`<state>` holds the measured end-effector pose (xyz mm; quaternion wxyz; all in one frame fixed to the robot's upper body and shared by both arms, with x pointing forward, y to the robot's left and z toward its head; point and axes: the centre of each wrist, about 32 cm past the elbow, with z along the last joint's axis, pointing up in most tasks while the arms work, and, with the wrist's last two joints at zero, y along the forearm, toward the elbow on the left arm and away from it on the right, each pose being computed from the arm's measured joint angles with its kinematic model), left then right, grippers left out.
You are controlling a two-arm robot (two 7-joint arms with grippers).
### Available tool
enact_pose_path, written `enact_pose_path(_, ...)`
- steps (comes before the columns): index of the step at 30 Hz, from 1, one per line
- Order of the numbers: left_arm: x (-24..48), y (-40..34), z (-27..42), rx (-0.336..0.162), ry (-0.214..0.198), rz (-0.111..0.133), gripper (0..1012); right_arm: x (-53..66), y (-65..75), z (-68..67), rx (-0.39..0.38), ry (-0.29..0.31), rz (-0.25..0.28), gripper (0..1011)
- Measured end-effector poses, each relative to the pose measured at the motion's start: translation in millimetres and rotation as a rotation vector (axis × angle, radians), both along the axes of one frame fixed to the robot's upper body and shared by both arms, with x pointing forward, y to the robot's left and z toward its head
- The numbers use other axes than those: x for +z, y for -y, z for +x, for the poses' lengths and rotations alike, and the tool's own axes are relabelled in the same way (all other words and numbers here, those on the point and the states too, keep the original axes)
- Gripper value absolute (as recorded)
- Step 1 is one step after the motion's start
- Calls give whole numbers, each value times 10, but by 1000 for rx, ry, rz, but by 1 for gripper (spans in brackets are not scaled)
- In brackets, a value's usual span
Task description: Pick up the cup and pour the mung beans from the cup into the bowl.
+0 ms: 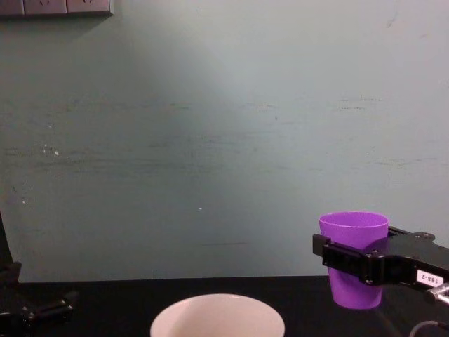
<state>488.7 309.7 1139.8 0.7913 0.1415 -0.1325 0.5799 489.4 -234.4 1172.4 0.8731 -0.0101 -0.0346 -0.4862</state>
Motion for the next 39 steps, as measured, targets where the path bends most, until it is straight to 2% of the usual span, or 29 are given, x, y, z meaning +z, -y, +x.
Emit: enact_pose_path(39,0,0,0,0,0,0,1000,-2,1,0,0,0,0,734)
